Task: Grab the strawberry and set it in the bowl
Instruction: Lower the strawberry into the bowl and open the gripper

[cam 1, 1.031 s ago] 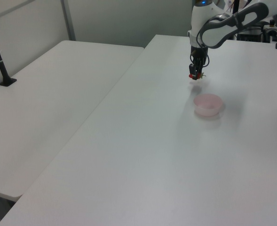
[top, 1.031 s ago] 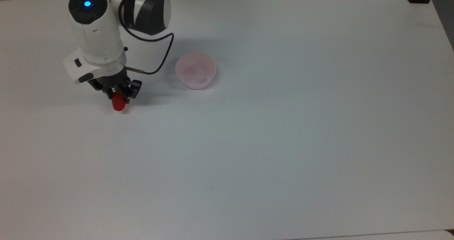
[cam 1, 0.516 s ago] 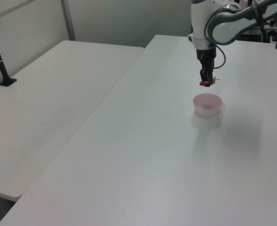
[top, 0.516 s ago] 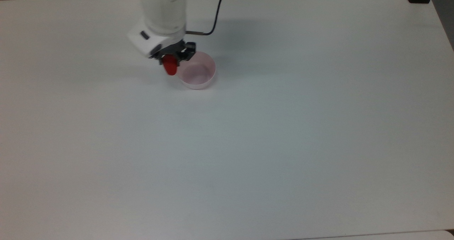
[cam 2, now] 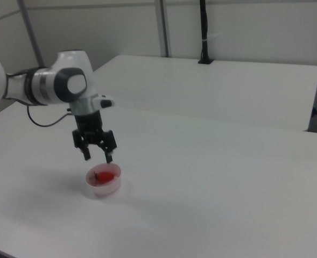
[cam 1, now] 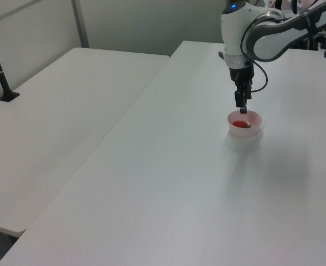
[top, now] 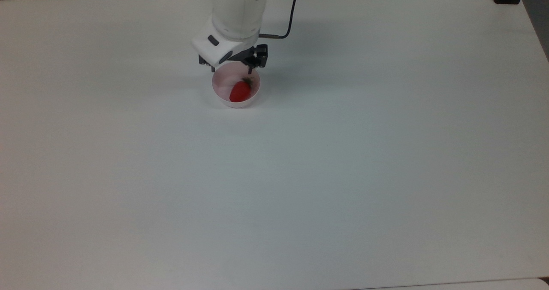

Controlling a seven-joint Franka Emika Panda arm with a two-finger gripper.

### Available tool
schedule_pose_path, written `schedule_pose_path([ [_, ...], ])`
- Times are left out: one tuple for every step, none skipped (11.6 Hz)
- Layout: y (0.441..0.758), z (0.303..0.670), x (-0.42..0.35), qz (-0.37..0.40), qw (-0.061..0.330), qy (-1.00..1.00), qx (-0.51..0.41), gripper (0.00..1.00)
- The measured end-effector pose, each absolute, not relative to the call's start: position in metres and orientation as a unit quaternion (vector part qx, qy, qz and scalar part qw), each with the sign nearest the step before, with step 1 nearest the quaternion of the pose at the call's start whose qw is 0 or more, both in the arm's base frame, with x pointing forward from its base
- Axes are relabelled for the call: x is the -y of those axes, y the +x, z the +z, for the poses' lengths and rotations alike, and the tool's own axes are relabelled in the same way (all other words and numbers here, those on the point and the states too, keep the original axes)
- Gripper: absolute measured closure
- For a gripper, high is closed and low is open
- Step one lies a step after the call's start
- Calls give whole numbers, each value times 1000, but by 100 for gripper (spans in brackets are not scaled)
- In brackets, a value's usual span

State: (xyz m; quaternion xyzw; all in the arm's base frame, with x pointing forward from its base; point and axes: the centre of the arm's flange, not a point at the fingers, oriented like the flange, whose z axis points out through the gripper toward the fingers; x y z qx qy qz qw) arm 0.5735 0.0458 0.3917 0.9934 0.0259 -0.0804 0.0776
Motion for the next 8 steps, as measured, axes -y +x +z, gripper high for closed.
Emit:
schedule_pose_path([
  [573,405,-59,-87,82,992,-25,0],
  [573,425,-68,-81,84,993,-25,0],
  [573,451,-73,-63,84,994,-26,0],
  [570,478,-73,-41,82,996,-24,0],
  [564,504,-73,-21,79,996,-20,0],
  [557,526,-74,-6,70,998,-7,0],
  [552,543,-74,4,62,998,6,0],
  [549,555,-72,5,59,998,15,0],
])
